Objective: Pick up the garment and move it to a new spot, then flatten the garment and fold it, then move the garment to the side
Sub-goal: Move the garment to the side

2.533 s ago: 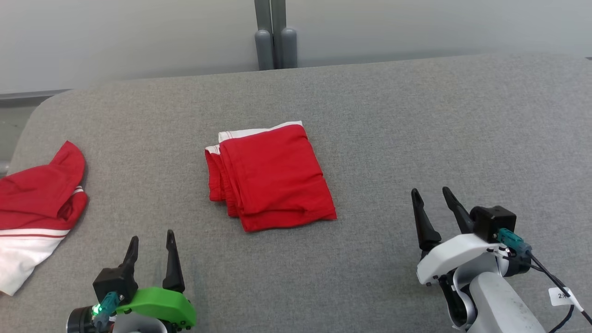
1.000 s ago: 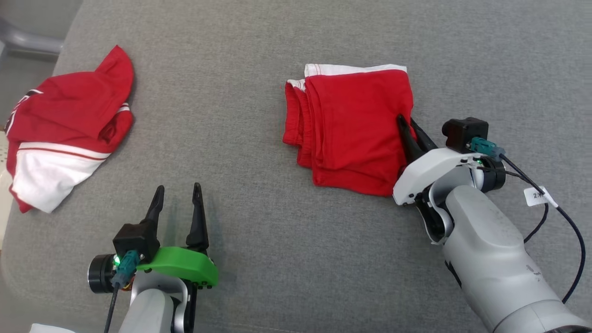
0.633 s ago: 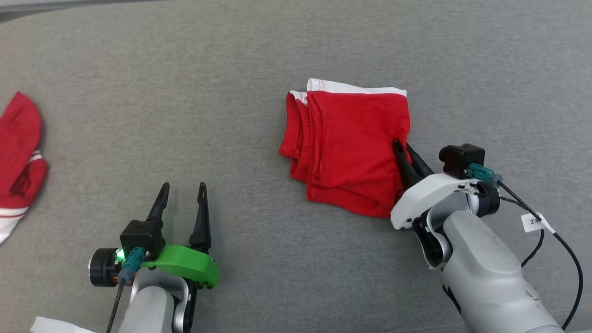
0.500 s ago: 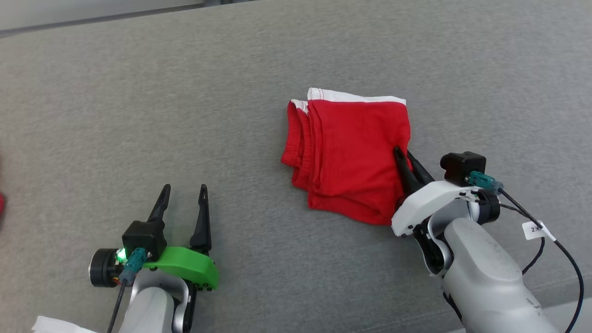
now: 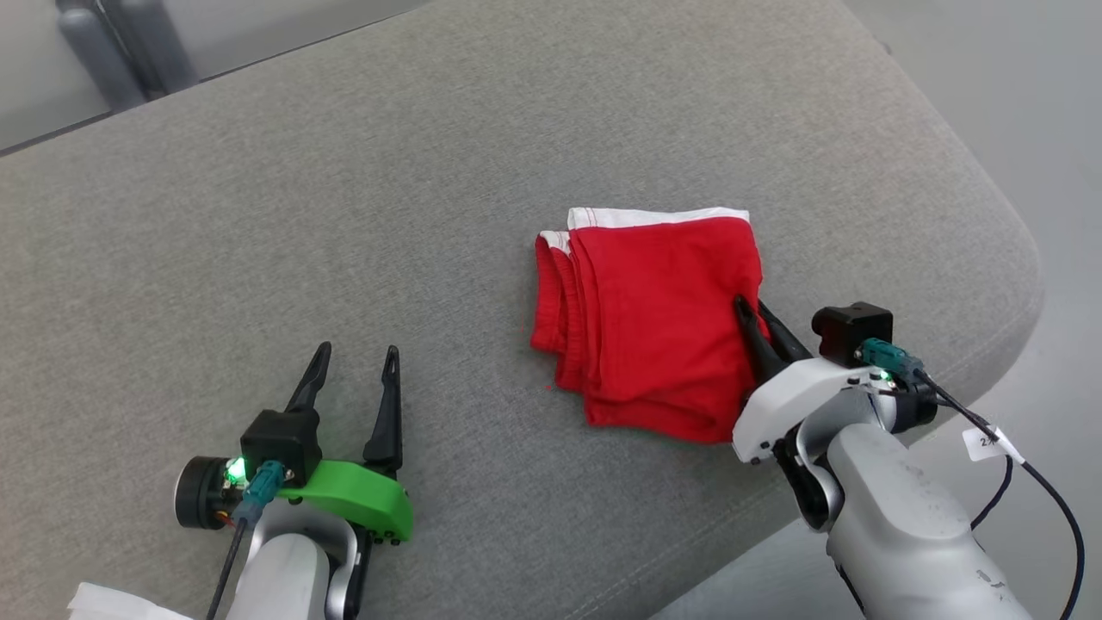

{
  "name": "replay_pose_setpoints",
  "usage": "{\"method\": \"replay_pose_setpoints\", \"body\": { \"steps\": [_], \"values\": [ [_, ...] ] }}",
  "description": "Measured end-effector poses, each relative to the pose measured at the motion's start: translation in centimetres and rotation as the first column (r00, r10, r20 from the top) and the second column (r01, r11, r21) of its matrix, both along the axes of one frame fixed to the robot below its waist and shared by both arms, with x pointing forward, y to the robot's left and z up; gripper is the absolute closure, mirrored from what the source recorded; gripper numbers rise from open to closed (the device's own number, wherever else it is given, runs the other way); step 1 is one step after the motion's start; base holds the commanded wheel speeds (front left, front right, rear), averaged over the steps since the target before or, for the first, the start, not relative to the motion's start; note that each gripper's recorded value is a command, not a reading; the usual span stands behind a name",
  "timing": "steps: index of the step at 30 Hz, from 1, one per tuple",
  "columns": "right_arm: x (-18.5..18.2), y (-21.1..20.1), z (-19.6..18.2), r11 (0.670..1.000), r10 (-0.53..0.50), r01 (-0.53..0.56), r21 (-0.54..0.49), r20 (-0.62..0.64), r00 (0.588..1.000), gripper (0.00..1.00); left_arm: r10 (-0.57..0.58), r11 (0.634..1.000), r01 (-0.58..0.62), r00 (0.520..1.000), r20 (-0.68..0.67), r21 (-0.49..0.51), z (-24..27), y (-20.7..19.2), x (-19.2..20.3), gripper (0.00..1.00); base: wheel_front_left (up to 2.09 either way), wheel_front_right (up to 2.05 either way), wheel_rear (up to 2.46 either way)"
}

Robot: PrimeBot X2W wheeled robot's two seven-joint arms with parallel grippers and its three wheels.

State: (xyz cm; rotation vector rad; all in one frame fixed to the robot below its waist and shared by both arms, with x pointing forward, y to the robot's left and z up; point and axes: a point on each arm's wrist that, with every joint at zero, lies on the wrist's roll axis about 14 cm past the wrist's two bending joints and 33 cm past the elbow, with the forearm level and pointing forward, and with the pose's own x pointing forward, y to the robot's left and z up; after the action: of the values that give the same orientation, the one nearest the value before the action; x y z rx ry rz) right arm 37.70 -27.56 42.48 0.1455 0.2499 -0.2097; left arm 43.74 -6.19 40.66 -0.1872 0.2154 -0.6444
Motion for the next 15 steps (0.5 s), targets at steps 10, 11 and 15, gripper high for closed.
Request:
{"method": "replay_pose_setpoints", "body": {
  "steps": [10, 11, 15],
  "values": [
    [2.6, -5.1, 2.0, 0.982, -0.025, 0.020, -0.190, -0.025, 0.999, 1.00, 0.009, 1.000, -0.010, 0.999, 0.050, 0.011, 0.6, 0.7, 1.5, 0.00, 0.00, 0.00, 0.00],
    [3.0, -6.0, 2.3, 0.979, -0.040, 0.034, -0.203, -0.024, 0.999, 1.00, 0.019, 1.000, -0.019, 0.998, 0.059, 0.008, 0.9, 1.0, 1.9, 0.00, 0.00, 0.00, 0.00],
    [4.9, -9.6, 3.3, 0.960, -0.090, 0.078, -0.269, -0.033, 0.995, 1.00, 0.060, 0.998, -0.061, 0.996, 0.074, 0.014, 0.8, 2.7, 3.0, 0.00, 0.00, 0.00, 0.00]
  ]
}}
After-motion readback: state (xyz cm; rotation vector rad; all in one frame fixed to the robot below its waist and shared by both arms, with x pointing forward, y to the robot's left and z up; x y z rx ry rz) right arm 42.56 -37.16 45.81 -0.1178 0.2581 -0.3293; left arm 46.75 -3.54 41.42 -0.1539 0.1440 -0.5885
